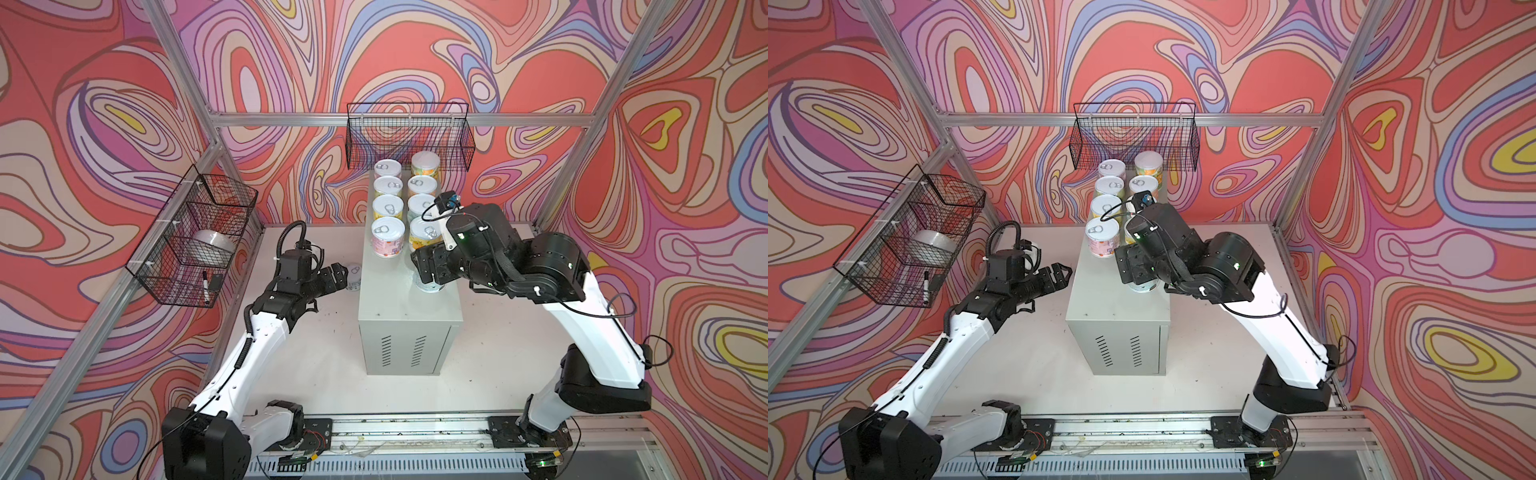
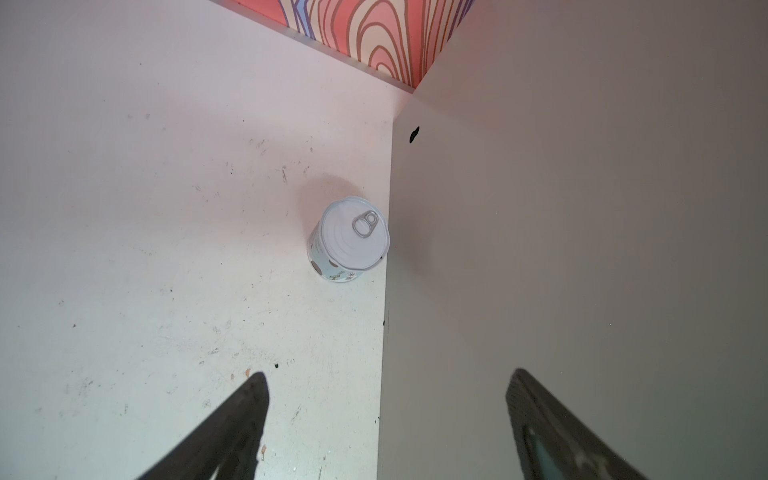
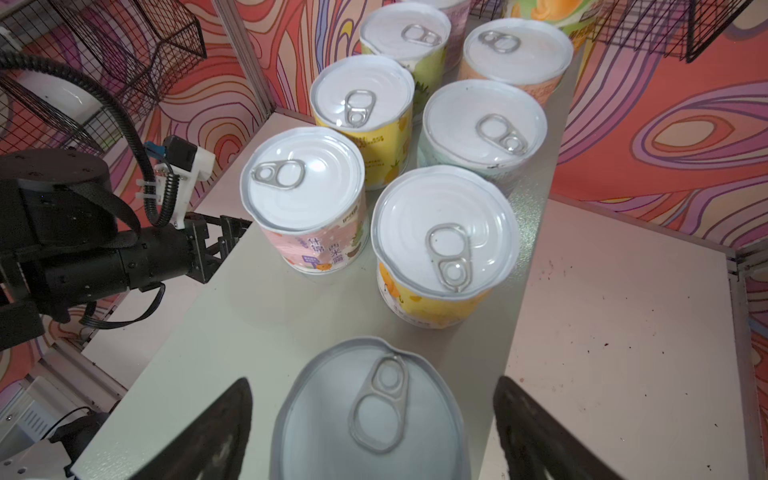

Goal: Place and organize the canned foods onto the counter
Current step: 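Lower the white can onto the cabinet top beside the yellow can and release, then draw the right gripper back while the left gripper lowers over the other floor can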

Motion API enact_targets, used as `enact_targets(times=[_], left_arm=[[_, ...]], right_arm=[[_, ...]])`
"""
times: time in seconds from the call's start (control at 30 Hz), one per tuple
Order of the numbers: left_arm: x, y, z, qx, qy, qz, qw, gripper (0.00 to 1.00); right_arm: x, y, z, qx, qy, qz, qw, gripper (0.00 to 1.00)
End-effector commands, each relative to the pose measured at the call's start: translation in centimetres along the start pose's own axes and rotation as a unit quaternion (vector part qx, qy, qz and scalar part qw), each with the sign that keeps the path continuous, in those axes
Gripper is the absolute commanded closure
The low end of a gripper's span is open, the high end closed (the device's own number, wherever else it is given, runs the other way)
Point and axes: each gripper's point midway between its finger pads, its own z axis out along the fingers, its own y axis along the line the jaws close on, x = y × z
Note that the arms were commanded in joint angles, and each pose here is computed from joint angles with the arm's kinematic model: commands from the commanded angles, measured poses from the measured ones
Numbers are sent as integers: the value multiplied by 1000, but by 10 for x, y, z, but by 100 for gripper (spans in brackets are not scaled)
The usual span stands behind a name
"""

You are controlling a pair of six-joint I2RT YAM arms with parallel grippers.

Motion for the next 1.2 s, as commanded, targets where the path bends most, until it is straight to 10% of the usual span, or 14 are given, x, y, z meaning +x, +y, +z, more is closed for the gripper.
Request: enact_targets(times=[0.0,0.23,0.7,1.17], left_arm=[[-13,-5,-18,-11,-12,21,1000,10],[-22,-24,-56,20,-21,40,999,10],[11,11,-89,-51,-7,10,999,6],[15,20,-43,-52,-10,-16,998,7]], right_arm=[[-26,-12,-38,-15,-76,26,997,7],[-23,-34,-66,-13,-118,57,991,8],[67,-140,-75,192,-114,123,967,2],[115,-242,51,131,-29,288,948,2]])
